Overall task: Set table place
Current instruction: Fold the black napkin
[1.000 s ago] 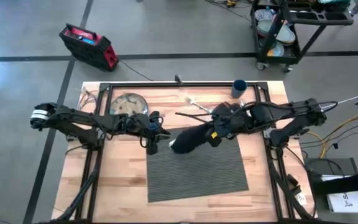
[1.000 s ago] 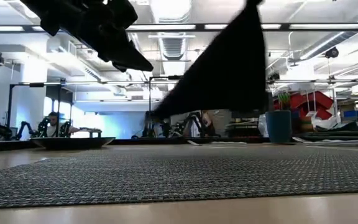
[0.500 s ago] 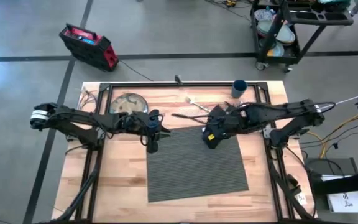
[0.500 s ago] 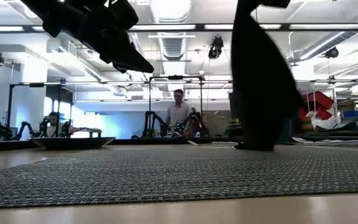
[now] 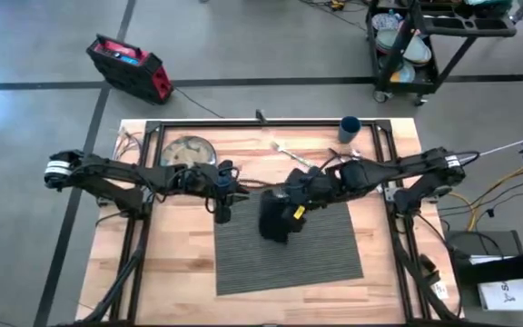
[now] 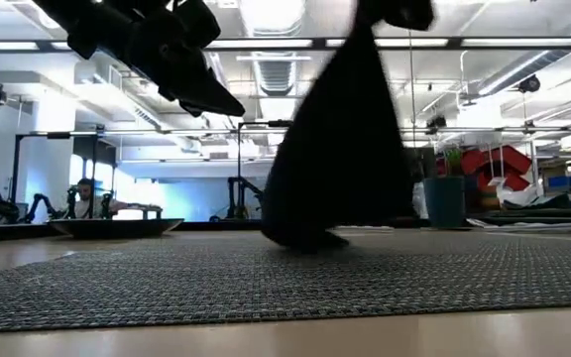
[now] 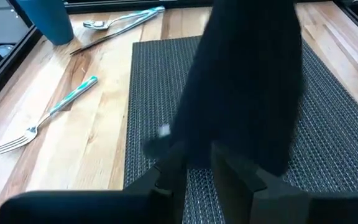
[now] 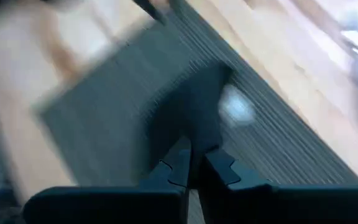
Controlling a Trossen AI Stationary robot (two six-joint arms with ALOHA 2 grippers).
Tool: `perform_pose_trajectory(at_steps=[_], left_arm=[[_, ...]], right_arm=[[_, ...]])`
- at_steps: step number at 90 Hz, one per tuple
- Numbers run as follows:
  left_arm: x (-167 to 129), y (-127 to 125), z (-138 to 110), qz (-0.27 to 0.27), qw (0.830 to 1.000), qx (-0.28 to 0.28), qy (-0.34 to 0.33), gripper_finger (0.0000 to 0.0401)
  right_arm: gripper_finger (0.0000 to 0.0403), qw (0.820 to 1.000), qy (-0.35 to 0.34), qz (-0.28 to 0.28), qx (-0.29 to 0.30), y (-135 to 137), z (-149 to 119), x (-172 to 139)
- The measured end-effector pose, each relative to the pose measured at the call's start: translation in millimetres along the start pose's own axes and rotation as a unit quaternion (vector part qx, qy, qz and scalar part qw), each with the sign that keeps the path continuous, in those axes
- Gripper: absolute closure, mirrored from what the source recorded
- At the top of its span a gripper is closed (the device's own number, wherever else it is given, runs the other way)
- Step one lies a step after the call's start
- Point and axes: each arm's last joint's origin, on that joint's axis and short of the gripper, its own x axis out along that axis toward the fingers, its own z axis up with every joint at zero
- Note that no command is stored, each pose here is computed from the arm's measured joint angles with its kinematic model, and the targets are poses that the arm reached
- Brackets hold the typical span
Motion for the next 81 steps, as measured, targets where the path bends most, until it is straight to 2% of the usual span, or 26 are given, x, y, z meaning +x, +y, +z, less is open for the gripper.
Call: perform_pose_trajectory(at_steps=[6,28,44,57,69,81], left_arm=[[0.0,0.0,-0.6,0.000,1.000,0.000,0.003,0.0342],[0.0,0.0,-0.9,0.000,1.000,0.002,0.004,0.0342],[0.0,-0.1,-0.9,0.000,1.000,0.004,0.005,0.0342],[0.1,-0.1,-1.7,0.000,1.000,0.001,0.007,0.0342],[0.8,-0.4,-7.5,-0.001,1.000,0.000,0.017,0.0342],[2.0,-0.8,-17.0,-0.001,1.000,0.000,0.030,0.0342]], right_arm=[[0.0403,1.000,0.001,-0.030,0.007,-8.8,-4.1,-8.7],[0.0403,0.991,-0.072,-0.090,0.061,-48.6,-9.2,-60.0],[0.0403,0.988,-0.089,-0.106,0.070,-59.2,-8.6,-68.4],[0.0403,0.994,-0.039,-0.092,0.043,-46.8,-4.9,-40.7],[0.0403,1.000,0.001,-0.014,0.012,-22.1,-1.3,6.9],[0.0403,0.999,0.024,0.043,0.006,-1.7,-1.3,58.8]])
